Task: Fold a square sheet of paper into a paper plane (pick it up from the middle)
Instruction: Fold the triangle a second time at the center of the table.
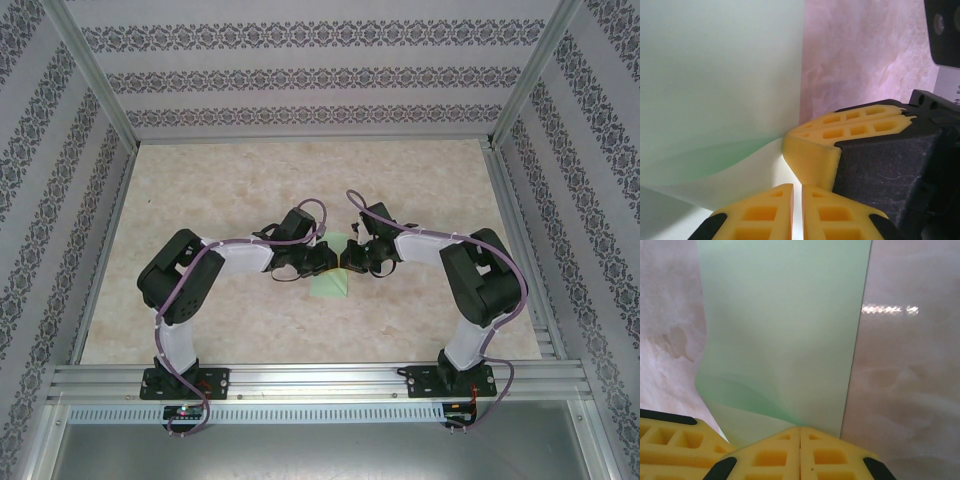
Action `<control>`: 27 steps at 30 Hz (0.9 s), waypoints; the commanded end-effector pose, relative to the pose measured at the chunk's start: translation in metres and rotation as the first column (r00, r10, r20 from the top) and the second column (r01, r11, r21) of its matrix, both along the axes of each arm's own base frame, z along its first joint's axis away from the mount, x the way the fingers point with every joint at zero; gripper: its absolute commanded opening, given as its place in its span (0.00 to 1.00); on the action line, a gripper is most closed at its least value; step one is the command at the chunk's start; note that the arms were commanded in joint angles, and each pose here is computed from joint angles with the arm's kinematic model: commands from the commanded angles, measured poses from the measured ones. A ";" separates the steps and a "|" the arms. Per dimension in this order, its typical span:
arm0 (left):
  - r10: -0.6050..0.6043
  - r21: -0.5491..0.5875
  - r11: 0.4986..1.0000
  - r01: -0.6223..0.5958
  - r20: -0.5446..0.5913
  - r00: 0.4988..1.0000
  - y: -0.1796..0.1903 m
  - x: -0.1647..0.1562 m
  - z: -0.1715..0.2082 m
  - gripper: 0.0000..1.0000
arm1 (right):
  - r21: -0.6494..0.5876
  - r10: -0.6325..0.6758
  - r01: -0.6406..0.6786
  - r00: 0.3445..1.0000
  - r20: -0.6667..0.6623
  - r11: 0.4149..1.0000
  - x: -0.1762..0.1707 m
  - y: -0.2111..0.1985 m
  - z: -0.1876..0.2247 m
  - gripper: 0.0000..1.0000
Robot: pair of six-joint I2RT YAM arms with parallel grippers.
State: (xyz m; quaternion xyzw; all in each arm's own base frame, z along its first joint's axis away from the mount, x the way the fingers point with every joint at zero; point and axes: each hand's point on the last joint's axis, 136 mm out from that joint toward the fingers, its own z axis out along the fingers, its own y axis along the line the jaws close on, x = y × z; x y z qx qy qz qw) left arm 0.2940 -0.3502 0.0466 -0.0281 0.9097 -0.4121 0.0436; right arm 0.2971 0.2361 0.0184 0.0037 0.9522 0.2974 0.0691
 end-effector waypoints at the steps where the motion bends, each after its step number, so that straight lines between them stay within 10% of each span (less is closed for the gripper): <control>1: -0.034 -0.002 0.999 0.034 0.013 0.999 -0.006 -0.001 0.000 0.14 | -0.021 0.000 0.001 1.000 0.028 1.000 0.010 -0.003 0.000 0.08; 27: -0.027 0.069 0.997 0.029 -0.027 0.999 0.004 -0.007 -0.021 0.11 | -0.032 0.002 -0.002 1.000 0.001 0.999 0.008 -0.004 -0.009 0.08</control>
